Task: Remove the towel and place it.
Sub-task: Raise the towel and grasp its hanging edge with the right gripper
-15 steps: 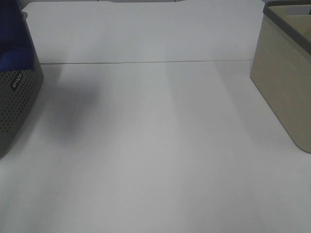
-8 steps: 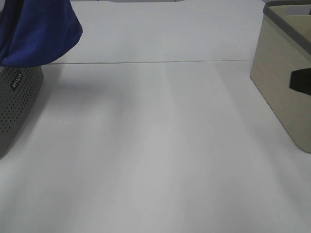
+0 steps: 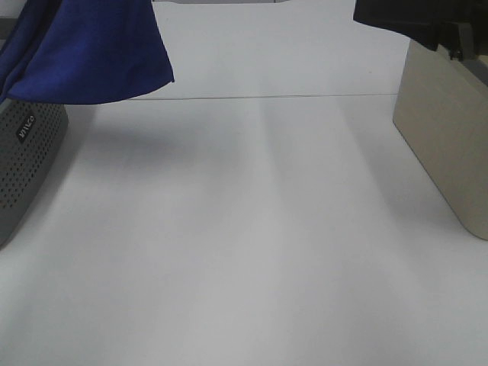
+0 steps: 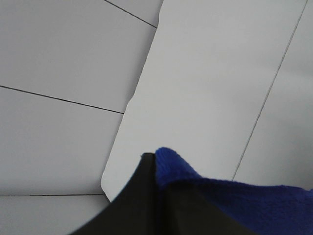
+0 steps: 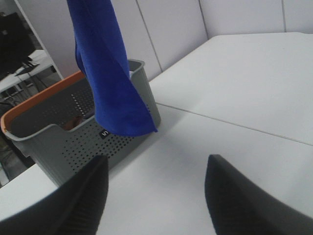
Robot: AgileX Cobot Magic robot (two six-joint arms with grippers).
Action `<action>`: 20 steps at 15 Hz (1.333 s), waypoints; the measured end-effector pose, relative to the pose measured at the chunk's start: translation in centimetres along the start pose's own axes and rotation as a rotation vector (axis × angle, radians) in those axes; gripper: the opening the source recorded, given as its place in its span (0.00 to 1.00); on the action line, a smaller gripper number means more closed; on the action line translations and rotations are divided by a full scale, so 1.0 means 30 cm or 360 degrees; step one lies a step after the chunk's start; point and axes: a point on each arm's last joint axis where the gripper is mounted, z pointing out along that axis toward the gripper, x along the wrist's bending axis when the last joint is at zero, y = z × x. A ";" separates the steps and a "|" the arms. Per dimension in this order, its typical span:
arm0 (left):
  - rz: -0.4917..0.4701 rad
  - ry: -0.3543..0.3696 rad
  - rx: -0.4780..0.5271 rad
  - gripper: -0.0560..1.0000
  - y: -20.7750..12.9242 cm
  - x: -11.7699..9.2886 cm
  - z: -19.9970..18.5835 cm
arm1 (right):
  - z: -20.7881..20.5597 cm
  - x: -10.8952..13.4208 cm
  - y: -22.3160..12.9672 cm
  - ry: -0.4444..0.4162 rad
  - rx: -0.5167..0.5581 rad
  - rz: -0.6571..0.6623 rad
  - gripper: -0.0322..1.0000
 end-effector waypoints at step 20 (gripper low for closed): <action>0.0049 -0.0077 -0.0111 0.05 0.035 -0.026 -0.006 | 0.708 -0.106 -0.083 0.0454 0.0261 -0.0189 0.60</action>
